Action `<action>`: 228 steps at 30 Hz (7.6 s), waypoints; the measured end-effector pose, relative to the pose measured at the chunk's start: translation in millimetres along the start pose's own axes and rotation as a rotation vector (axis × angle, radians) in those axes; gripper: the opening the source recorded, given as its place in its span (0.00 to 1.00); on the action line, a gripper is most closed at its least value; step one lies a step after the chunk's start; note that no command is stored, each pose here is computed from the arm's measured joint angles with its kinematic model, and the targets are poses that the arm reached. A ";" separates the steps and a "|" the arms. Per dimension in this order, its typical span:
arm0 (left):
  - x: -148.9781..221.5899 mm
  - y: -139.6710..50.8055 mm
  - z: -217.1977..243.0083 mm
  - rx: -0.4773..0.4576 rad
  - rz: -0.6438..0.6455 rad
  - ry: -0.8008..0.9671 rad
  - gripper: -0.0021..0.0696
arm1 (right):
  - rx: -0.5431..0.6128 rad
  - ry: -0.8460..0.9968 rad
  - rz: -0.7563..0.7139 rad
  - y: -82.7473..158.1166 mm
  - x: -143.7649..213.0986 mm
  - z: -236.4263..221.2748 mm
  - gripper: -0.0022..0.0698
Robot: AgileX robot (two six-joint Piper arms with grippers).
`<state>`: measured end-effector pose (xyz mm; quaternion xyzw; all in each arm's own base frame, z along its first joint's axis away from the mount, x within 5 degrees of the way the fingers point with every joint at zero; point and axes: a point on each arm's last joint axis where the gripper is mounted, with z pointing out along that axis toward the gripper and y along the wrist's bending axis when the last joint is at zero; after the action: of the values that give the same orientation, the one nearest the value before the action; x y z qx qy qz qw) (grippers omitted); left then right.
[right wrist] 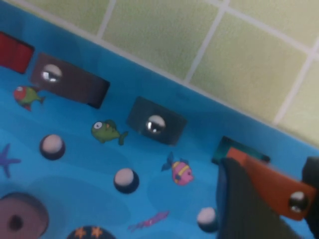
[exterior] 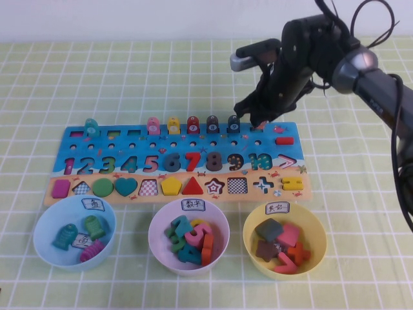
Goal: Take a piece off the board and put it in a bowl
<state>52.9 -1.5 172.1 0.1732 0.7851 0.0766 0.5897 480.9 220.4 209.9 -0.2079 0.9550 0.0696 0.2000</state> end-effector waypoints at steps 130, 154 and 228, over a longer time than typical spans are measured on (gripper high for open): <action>0.0 0.1 0.0 -0.001 0.003 0.000 0.02 | -0.633 -0.194 -0.683 215.8 67.3 -196.5 0.01; 0.0 0.1 0.0 -0.001 0.003 0.000 0.02 | -0.433 -0.677 -0.475 102.7 266.5 -285.4 0.01; 0.0 0.1 0.0 -0.001 0.003 0.000 0.02 | 0.260 -0.868 0.324 -14.8 452.3 -163.1 0.01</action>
<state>52.9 -1.4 172.1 0.1743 0.7848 0.0778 0.5896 52.6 4.8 171.8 0.0185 0.8043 0.0601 0.5909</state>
